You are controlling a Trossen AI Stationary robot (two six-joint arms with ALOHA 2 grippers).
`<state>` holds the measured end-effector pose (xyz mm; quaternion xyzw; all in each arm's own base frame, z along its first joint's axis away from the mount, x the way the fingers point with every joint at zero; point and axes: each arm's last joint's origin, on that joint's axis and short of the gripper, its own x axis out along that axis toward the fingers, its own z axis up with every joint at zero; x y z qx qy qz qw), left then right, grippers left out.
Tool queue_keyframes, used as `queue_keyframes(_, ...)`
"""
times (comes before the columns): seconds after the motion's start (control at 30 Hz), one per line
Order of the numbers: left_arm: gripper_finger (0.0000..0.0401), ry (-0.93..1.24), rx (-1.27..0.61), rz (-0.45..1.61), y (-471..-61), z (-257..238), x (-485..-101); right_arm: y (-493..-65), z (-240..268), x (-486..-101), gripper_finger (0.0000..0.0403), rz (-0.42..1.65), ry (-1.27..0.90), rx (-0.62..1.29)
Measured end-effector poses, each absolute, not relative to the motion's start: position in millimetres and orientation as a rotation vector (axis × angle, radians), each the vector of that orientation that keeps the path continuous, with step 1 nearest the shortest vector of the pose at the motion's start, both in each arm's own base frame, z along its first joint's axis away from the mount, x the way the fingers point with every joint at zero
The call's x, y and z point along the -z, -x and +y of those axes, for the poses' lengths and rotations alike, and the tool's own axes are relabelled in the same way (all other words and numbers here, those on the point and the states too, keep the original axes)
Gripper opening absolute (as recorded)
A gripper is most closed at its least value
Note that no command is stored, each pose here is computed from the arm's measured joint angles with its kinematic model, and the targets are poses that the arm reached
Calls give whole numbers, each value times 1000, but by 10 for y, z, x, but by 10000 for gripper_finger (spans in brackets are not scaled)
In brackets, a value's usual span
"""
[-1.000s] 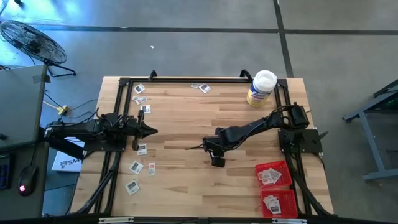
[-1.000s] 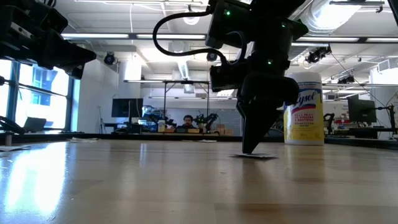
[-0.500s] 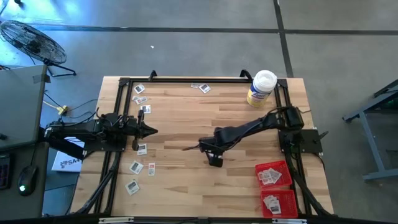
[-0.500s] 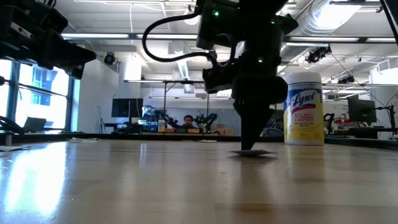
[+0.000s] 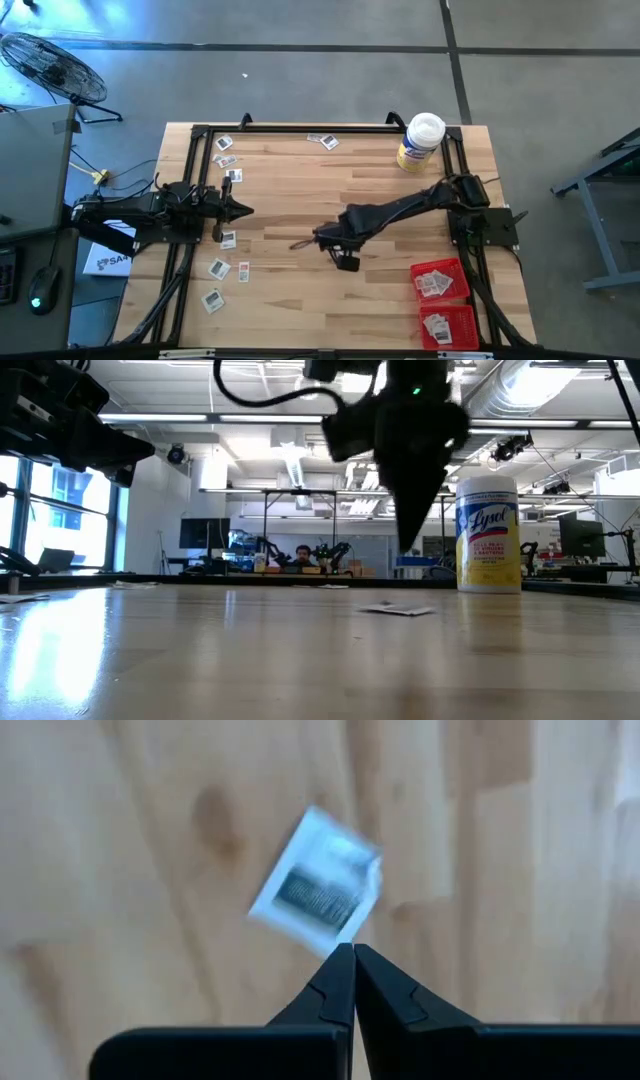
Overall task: Pick & Place First Aid Supplies
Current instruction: Put the white towelette pack into the bottom red bin
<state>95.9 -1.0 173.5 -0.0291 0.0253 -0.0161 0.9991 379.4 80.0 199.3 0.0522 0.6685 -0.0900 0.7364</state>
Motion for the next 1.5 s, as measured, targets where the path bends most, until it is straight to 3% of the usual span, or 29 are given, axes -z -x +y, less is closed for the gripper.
queue_keyframes(0.2,1,58,32,51,-959,-10,-1735,-3735,1021,-2021,3,1454,-84,223)
queue_keyframes(0.33,1,58,33,51,-959,-10,-1735,-3763,911,-1898,16,1389,-141,351)
queue_keyframes(0.47,1,58,33,50,-959,-10,-1736,-3778,699,-1763,56,1371,-232,434)
queue_keyframes(0.7,1,58,33,51,-959,-10,-1735,-3750,606,-1526,116,1364,-145,308)
queue_keyframes(1.5,1,58,33,51,-959,-10,-1735,-3795,455,-1454,94,1340,-349,265)
